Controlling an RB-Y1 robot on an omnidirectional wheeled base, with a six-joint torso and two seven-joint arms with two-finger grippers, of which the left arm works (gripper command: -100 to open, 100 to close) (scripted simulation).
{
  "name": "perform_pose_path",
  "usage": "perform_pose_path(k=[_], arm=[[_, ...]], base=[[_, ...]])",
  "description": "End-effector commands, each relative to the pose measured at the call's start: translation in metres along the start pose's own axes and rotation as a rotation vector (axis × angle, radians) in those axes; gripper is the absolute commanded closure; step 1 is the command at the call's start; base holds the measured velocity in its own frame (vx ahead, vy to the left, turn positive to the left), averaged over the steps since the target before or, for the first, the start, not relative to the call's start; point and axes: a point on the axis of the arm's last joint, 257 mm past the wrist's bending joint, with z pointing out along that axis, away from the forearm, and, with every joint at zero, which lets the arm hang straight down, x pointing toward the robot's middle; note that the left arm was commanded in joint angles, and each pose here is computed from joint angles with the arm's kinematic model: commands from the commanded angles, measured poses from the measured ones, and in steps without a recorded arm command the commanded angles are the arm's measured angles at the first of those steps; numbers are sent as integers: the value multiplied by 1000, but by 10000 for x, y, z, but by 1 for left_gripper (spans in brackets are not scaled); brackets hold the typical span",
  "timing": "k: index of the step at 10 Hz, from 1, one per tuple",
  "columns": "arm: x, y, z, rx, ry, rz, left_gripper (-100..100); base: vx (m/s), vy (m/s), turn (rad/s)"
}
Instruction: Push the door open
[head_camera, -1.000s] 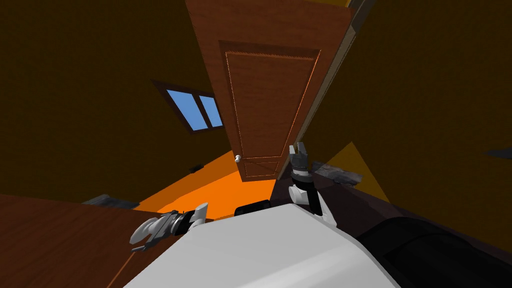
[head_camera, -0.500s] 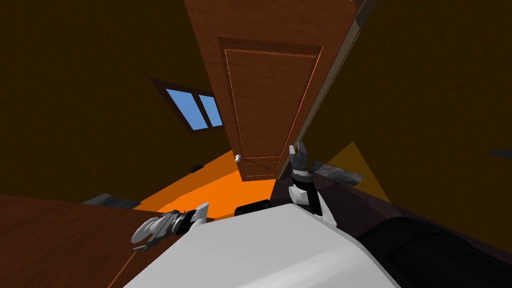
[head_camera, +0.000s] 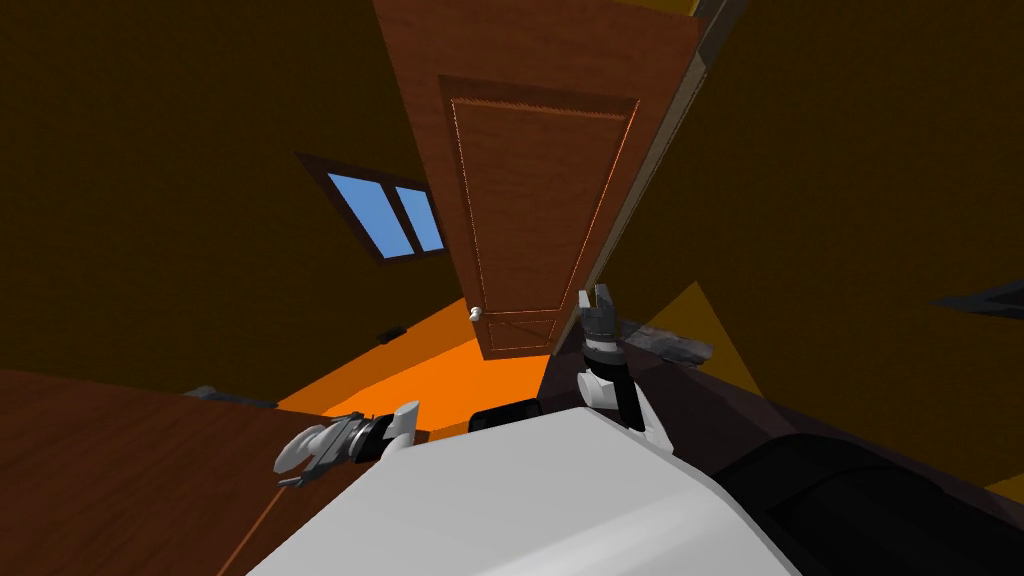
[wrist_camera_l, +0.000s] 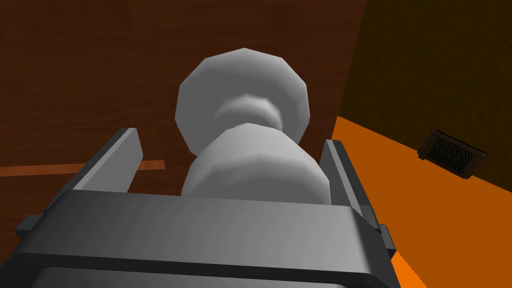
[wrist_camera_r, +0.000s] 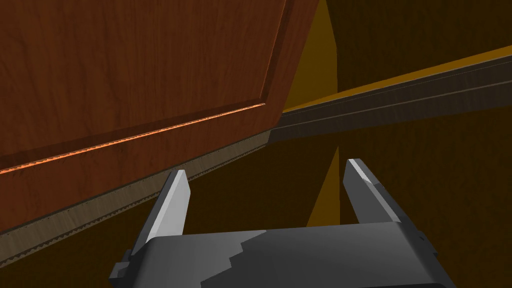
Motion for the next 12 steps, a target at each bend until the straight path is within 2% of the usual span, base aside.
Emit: perform_pose_path(k=[1, 9, 10, 11, 12], arm=[[-8, -226, 55, 36, 10, 16, 100], [-8, -226, 55, 36, 10, 16, 100], [31, -216, 72, 37, 18, 9, 100], [47, 172, -55, -42, 0, 4, 100], [50, 187, -53, -47, 1, 8, 100]], base=[[-179, -17, -104], [-6, -2, -2], [-9, -10, 32], [-109, 13, -61], [-169, 30, -92]])
